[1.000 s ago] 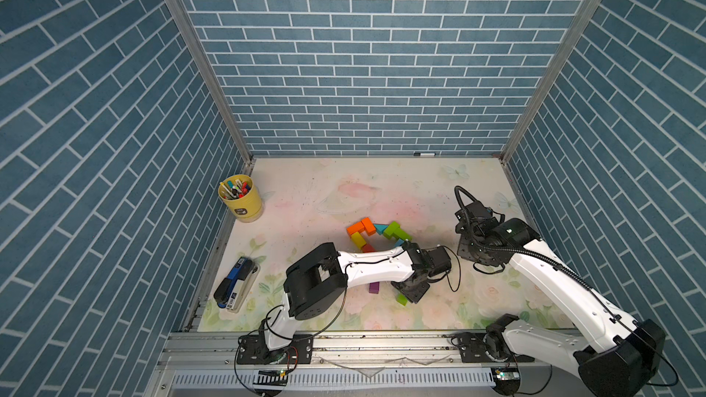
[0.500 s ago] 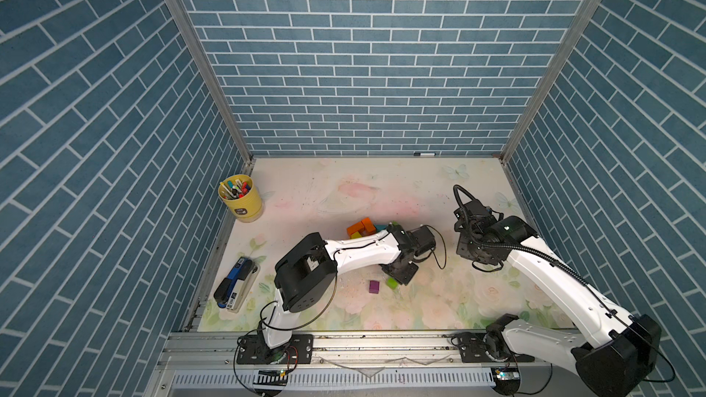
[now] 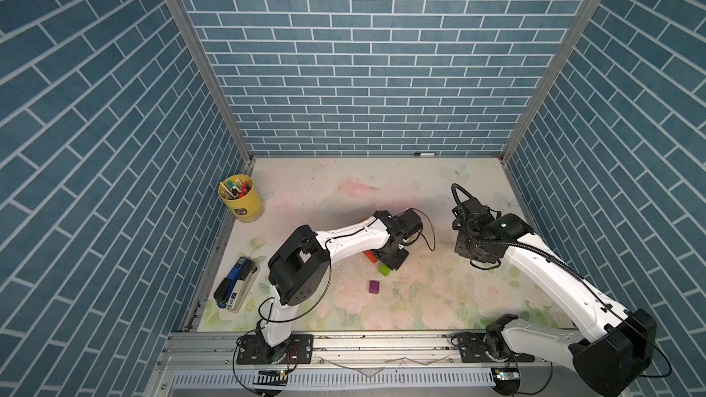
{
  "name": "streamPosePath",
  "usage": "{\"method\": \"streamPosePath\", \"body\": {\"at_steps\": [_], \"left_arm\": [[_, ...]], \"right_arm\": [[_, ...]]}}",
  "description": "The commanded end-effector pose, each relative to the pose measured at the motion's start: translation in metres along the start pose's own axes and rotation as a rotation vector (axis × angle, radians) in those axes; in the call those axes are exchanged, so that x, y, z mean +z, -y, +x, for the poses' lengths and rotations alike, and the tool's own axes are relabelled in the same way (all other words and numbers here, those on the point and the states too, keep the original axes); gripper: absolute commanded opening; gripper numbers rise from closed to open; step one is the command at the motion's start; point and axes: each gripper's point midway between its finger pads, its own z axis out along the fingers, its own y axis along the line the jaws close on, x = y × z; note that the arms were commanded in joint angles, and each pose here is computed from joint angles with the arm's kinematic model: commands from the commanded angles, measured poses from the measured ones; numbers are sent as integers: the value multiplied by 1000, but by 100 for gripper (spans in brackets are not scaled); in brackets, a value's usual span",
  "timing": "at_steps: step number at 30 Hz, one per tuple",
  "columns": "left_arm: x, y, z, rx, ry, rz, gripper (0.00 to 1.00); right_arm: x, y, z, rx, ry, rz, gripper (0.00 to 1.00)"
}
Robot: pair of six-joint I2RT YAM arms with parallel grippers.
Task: Assemble a heart with building blocks
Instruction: Assemble the building block at the center of the board.
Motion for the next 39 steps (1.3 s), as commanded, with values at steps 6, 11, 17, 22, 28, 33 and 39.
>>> {"method": "streamPosePath", "body": {"at_steps": [6,11,17,22,28,33,39], "left_arm": [[12,-6,-7,10,-30,-14,44],[13,-8,-8,8,-32,-16,44],[14,-10,-8,10,-35,-17,37],[16,-14,-8,4,-41,-22,34],[11,-17,-10,3,-34,-23,38],[11,-13,-8,5,-37,-5,49],[17,-15,-5,3,-52,-15,44]], "right_arm": [[-7,2,-6,27,13,7,26],[-9,2,-8,23,17,12,26],[-8,1,-8,22,15,12,26],[-7,1,-8,22,16,11,26],[-7,1,-8,24,15,13,25],[-8,1,-8,26,18,7,25],[-8,3,-6,24,16,11,25]]}}
